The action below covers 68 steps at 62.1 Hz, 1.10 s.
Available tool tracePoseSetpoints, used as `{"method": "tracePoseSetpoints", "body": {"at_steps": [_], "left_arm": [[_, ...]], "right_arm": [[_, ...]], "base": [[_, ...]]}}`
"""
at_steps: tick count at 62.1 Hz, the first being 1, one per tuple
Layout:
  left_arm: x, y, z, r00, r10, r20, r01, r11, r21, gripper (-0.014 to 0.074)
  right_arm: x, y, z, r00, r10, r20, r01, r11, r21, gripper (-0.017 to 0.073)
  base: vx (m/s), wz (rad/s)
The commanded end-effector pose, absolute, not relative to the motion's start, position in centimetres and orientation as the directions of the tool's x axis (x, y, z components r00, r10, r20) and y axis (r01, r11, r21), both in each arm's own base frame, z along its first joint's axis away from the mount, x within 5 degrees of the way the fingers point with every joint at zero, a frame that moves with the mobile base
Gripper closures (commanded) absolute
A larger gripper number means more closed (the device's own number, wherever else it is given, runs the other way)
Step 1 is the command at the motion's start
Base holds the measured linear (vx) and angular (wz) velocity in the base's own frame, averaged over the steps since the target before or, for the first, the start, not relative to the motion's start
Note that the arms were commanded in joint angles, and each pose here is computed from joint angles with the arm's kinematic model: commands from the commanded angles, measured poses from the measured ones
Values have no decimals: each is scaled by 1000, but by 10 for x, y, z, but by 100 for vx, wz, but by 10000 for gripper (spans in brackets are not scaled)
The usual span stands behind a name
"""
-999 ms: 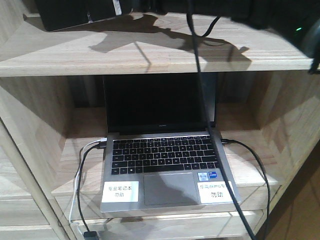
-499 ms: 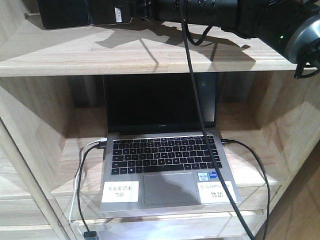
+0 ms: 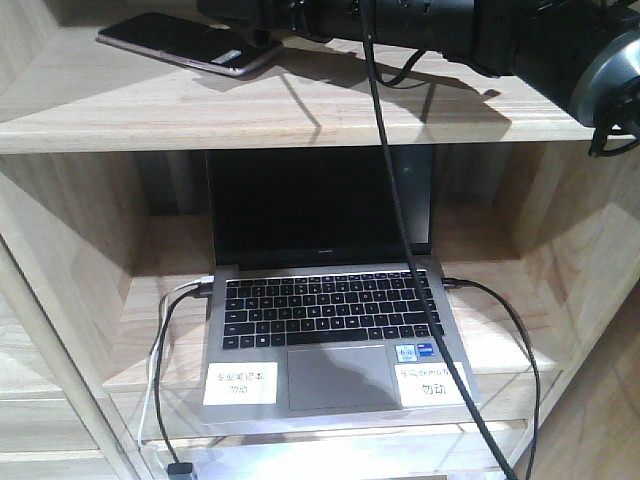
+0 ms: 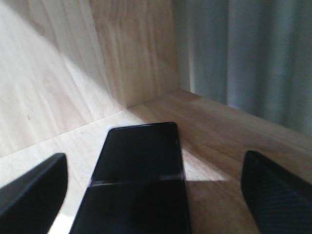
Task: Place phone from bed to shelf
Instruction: 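Lower the phone onto the upper shelf and open the right gripper, then withdraw the right gripper away from the phone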
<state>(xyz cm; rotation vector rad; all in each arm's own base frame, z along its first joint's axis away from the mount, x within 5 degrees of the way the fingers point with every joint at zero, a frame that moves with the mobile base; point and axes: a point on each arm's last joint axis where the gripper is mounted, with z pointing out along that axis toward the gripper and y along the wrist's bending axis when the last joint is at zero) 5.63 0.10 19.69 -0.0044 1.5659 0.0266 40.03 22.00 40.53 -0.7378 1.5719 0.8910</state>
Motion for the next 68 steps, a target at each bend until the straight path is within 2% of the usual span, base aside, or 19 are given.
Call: {"method": "tracePoseSetpoints", "body": {"at_steps": [1,10,19,24,35,45,54,62,68], "left_arm": [[54,1,213,112,-2,-994,-21,1000,-5,592],[54,1,213,112,-2,-994,-21,1000,-5,592],[54,1,213,112,-2,-994,-21,1000,-5,592],[54,1,213,112,-2,-994,-21,1000,-5,592],[54,1,213,112,-2,-994,-21,1000,-5,592],[54,1,213,112,-2,-994,-21,1000,-5,592],[54,1,213,112,-2,-994,-21,1000,-5,592],[54,1,213,112,-2,-994,-21,1000,-5,592],[54,1,213,112,-2,-994,-21,1000,-5,592]], "right_arm": [[382,208,448,-75,65,-995,-841,533,98,-150],[376,205,455,-47,42,-998,-839,540,62,-101],[366,201,467,-56,64,-996,-837,541,82,36],[361,199,473,-59,62,-996,-834,545,84,167],[346,194,483,-49,7,-999,-840,540,45,576],[335,187,491,-90,-4,-996,-820,568,72,564],[319,175,493,-83,-28,-996,-780,624,47,564],[302,158,482,-75,-8,-997,-708,704,48,564],[281,144,478,-23,-15,-1000,-657,754,3,564]], "base": [[0,0],[0,0],[0,0],[0,0],[0,0],[0,0],[0,0],[0,0],[0,0]]}}
